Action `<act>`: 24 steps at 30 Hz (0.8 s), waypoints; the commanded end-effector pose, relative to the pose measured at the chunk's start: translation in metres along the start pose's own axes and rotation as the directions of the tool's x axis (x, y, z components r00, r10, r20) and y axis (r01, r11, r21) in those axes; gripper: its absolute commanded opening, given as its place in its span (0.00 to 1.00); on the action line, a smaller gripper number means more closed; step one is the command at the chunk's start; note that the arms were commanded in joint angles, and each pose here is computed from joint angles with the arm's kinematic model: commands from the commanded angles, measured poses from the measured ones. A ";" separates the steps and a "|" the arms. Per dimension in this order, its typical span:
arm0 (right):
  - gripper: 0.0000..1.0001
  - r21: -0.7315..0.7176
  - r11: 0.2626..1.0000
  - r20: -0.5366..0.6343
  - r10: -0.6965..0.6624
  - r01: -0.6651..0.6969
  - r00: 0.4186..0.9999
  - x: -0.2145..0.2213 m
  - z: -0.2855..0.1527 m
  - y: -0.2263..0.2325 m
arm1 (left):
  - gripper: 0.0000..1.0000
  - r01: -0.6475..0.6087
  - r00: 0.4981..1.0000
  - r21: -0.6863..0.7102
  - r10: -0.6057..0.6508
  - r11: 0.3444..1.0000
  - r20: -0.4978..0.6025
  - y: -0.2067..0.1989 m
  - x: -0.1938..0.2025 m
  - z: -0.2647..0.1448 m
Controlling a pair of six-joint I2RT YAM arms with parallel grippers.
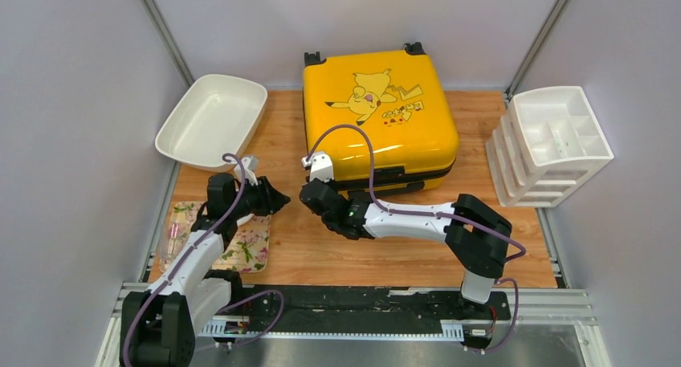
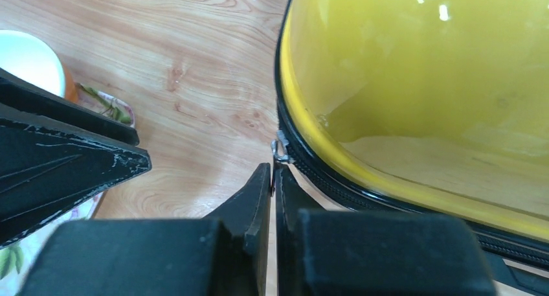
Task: Open, take out, and arrange the luggage
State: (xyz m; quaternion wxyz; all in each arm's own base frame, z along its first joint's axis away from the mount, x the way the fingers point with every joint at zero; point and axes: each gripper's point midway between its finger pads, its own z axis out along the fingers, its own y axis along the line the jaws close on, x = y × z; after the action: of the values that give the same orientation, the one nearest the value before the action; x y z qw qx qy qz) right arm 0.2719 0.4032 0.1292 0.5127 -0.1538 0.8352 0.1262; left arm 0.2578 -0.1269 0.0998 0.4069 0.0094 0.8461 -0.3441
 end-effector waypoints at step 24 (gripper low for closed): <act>0.67 -0.507 0.834 0.101 -0.193 0.217 0.976 -0.097 -0.137 -0.088 | 0.48 -0.606 0.795 0.320 0.551 0.728 0.252 -0.062 0.023 0.007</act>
State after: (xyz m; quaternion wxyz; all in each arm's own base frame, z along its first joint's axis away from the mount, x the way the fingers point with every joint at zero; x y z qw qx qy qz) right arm 0.2336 0.3264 0.2955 0.5364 -0.2975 0.7223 0.3195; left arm 0.2168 -0.1744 0.0954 0.4652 0.2358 0.7583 -0.3910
